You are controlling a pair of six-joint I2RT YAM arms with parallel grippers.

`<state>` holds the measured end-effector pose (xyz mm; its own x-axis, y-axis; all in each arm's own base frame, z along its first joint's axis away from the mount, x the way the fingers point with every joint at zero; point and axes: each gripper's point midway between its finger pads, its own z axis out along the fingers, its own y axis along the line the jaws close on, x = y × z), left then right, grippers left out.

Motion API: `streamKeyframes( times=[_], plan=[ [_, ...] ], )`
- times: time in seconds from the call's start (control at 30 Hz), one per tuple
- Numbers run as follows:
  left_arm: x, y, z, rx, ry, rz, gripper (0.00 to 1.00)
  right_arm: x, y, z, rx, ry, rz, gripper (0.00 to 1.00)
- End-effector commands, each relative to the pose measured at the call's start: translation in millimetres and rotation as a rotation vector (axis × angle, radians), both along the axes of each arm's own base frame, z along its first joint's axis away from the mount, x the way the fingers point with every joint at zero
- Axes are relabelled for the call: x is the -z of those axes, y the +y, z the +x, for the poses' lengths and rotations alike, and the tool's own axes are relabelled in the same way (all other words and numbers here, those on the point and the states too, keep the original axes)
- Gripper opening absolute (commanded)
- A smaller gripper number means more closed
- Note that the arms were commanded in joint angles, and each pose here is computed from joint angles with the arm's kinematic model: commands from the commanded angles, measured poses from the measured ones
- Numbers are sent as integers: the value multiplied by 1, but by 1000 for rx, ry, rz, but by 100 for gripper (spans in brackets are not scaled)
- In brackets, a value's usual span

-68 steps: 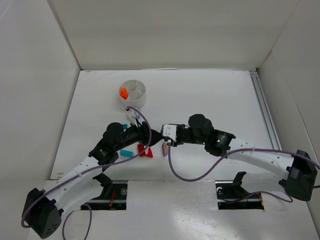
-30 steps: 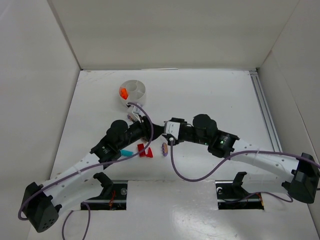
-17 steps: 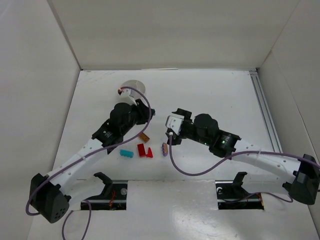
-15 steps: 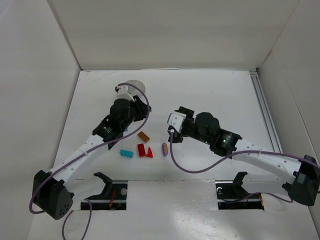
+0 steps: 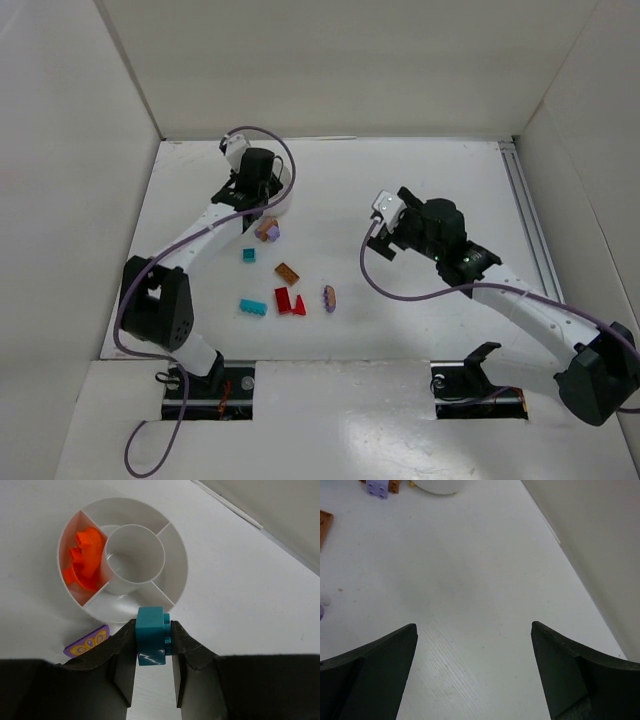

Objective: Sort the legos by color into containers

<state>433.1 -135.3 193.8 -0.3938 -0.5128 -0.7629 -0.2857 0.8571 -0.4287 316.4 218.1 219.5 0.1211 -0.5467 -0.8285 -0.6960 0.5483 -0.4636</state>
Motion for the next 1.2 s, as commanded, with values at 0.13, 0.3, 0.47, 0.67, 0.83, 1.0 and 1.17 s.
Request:
streamKeyframes(
  times=[0.13,0.3,0.47,0.67,0.83,1.0,1.17],
  plan=[
    [-2,16,27,-187,0,1,0,4,-12,7,2,36,44,100],
    [13,19,34,-239,21,10,1,8,-18,9,4,49,48,100],
    [33,22,41,-283,57,29,5,8,-23,12,15,50,51,100],
    [34,23,47,-310,55,31,10,12,-24,11,7,61,52,100],
    [41,23,47,-310,62,35,24,12,-21,9,-16,59,51,100],
    [36,23,42,-307,52,15,44,15,-17,7,-36,71,53,100],
    [30,22,39,-295,45,10,45,15,-15,5,-55,74,59,100]
  ],
)
